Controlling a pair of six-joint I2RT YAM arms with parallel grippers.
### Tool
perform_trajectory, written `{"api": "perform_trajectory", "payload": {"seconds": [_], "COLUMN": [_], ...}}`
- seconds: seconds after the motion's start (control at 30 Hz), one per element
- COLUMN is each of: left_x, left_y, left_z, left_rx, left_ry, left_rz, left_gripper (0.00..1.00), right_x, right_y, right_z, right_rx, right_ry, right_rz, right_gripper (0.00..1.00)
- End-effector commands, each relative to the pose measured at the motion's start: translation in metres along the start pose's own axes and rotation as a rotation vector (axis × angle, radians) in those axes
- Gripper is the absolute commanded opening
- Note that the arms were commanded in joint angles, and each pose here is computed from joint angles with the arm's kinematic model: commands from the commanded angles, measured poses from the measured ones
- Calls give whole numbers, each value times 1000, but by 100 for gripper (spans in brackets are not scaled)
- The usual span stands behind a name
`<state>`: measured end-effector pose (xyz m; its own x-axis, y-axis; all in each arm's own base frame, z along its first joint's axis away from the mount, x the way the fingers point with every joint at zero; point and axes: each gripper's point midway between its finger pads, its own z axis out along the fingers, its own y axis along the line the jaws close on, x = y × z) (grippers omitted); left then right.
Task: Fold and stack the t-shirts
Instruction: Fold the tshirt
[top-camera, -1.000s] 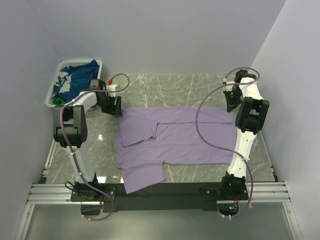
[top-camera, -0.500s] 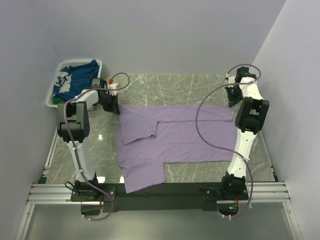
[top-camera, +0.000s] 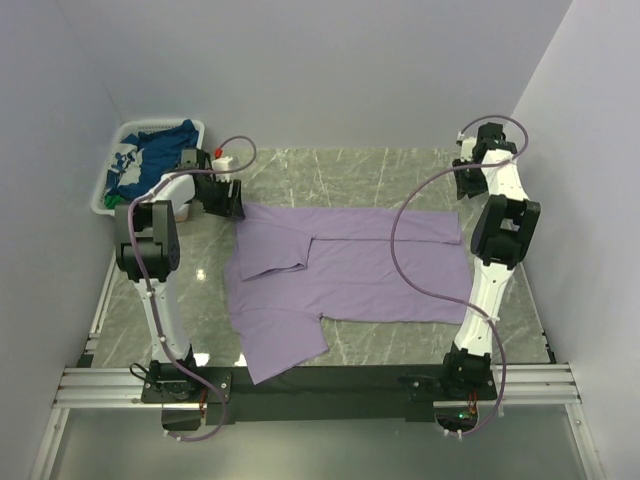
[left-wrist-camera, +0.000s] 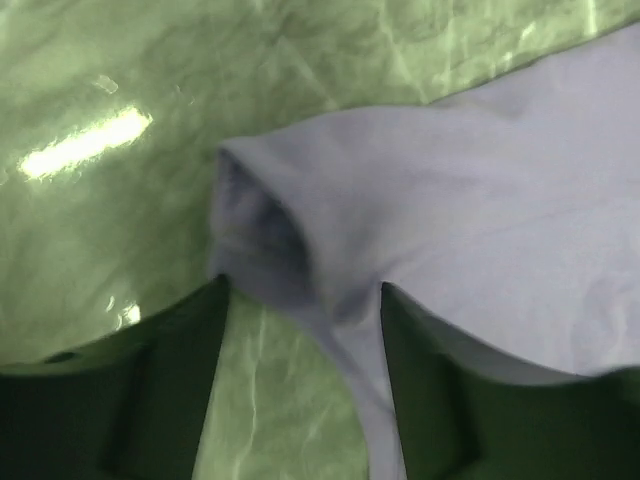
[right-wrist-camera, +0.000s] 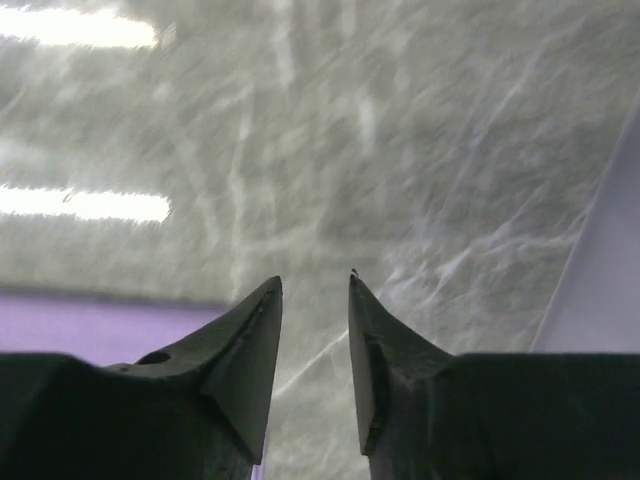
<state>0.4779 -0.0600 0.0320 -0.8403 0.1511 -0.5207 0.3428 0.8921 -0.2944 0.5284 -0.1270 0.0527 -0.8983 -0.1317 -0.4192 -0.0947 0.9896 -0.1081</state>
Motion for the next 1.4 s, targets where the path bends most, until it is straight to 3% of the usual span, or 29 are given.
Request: {"api": "perform_trajectory", "payload": {"seconds": [0.0,0.2,0.27,0.43,0.7,0.93,1.0,1.2,1.3,1.37], "left_x": [-29,-26,-11,30,79,101,100,87,79,79], "left_y": [-12,-42,-52,-77,-109,-136,-147,-183,-205,-215], "left_z": [-47,-87,-87,-78,-68,-62,-59,-44,-37,-32], "left_rx": [-25,20,57,126,184,210,216,237,266,275], "left_ry": [-109,-161,-131,-45,59,99,87,71,61,59], "left_rz": [69,107,116,177,298,434,478,601,637,636], "left_gripper": [70,74,80,81,68,68,66,56,55,59], "right_x": [-6,47,64,85,102,118,121,118,114,112], "right_y": [12,42,48,55,61,72,71,65,63,62], "right_z": [-64,-72,-68,-58,-61,-58,-55,-46,-48,-51], "right_rx": [-67,-214,-263,-309,-378,-433,-426,-422,-430,-432], "right_ry": [-56,98,169,230,271,314,317,307,293,280], "right_rz": [-7,74,118,171,209,224,226,246,252,251], "right_gripper": [44,45,45,46,44,43,38,1,0,0]}}
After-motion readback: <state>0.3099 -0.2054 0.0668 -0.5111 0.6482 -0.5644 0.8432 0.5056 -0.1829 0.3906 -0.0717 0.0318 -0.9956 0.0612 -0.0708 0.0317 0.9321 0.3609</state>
